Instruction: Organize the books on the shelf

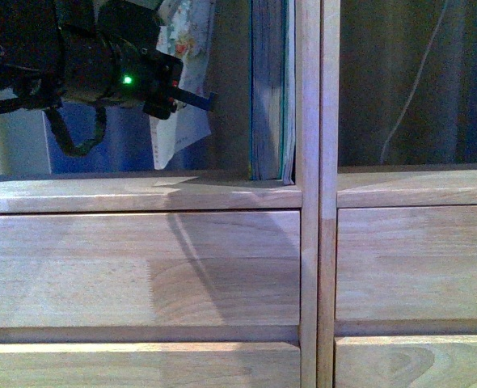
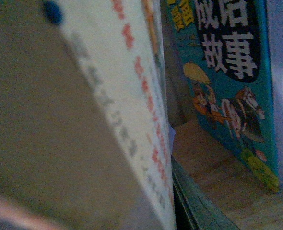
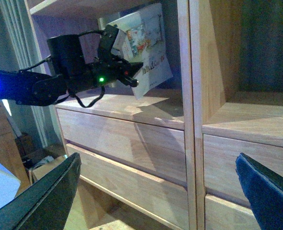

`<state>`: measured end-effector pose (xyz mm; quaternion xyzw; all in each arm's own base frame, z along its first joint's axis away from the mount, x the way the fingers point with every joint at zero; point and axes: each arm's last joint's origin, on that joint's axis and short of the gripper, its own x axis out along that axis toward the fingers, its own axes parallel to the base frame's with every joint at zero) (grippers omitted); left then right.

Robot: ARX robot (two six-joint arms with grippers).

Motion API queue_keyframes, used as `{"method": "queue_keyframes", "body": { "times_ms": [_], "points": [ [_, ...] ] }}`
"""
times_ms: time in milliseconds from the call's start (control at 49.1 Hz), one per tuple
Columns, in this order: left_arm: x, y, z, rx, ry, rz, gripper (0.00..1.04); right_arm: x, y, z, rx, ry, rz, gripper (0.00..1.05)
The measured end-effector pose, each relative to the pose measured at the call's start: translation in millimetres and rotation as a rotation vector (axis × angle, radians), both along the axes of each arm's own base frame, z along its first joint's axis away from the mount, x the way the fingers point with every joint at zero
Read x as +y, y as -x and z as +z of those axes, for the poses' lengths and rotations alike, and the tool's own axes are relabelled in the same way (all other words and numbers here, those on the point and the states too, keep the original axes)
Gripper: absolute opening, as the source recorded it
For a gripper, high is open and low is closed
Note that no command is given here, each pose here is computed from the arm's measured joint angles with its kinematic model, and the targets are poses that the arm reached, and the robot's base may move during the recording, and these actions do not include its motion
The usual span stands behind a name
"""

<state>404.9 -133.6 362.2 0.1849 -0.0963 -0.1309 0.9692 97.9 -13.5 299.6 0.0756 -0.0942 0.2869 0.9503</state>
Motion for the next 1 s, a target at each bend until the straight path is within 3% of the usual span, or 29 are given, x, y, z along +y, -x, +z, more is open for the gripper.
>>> {"method": "queue_keyframes", "body": {
  "times_ms": [244, 366, 774, 916, 997],
  "points": [
    [-26.4, -13.7, -16.0, 0.04, -0.031, -0.003, 0.07, 0.0, 0.0, 0.0, 0.0, 0.0, 0.0, 0.98],
    [-35.4, -38.0, -12.3, 0.052, -0.043, 0.017, 0.07, 0.0, 0.1, 0.0, -0.001, 0.001, 0.0, 0.98],
    [-42.5, -55.1, 3.7, 0.02, -0.024, -0.031, 0.76, 0.0, 0.0, 0.0, 0.0, 0.001, 0.0, 0.98],
    [-45.3, -52.1, -1.6, 0.009, -0.035, -0.063, 0.95, 0.0, 0.0, 0.0, 0.0, 0.001, 0.0, 0.98],
    [-45.6, -50.1, -5.3, 0.001, -0.059, -0.065, 0.98, 0.0, 0.0, 0.0, 0.0, 0.0, 0.0, 0.98]
  ]
}}
